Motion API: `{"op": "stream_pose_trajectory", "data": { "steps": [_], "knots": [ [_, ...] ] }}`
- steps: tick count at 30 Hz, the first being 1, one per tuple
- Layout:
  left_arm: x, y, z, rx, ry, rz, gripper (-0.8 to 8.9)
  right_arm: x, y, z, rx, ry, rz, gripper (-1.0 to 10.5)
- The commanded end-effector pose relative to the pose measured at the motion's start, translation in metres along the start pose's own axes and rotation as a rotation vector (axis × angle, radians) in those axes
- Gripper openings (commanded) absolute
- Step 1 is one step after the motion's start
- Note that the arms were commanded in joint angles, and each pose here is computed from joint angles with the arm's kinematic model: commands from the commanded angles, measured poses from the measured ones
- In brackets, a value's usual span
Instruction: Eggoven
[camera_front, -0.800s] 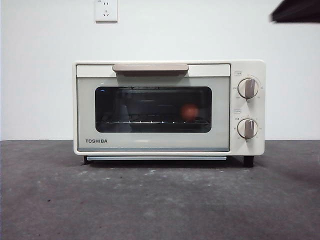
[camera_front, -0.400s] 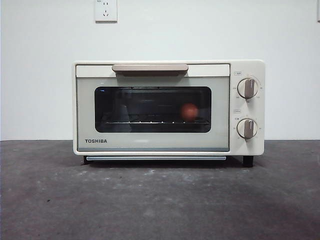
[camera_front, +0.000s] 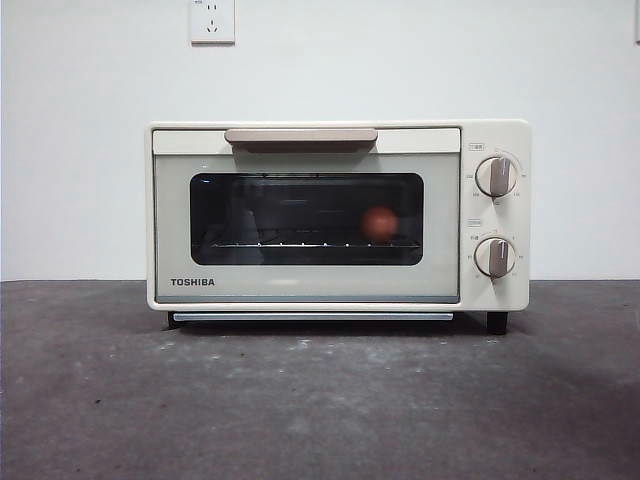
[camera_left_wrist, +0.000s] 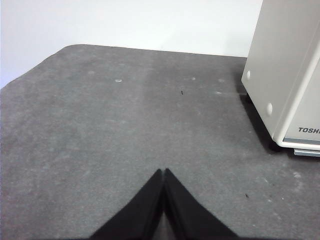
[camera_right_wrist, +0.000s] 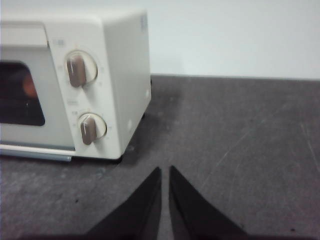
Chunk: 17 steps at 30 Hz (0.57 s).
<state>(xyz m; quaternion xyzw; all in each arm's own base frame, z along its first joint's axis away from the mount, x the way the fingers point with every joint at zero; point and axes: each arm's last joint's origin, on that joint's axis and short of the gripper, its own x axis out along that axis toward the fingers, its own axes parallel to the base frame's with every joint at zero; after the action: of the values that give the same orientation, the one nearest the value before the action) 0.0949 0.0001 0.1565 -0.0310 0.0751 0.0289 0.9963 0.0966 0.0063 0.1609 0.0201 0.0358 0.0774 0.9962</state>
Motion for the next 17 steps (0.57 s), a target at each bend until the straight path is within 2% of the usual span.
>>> {"op": "stream_pose_trajectory", "data": {
  "steps": [1, 4, 17],
  "knots": [
    [0.0025, 0.0007, -0.0093, 0.000, 0.032, 0.005, 0.08, 0.0002, 0.0000, -0.0038, 0.014, 0.024, 0.000, 0.1],
    [0.0025, 0.0007, -0.0093, 0.000, 0.032, 0.005, 0.08, 0.0001, -0.0001, -0.0065, 0.029, 0.052, -0.001, 0.1],
    [0.0025, 0.0007, -0.0093, 0.000, 0.032, 0.005, 0.08, 0.0002, 0.0001, -0.0035, 0.026, 0.022, 0.001, 0.1]
  ]
}}
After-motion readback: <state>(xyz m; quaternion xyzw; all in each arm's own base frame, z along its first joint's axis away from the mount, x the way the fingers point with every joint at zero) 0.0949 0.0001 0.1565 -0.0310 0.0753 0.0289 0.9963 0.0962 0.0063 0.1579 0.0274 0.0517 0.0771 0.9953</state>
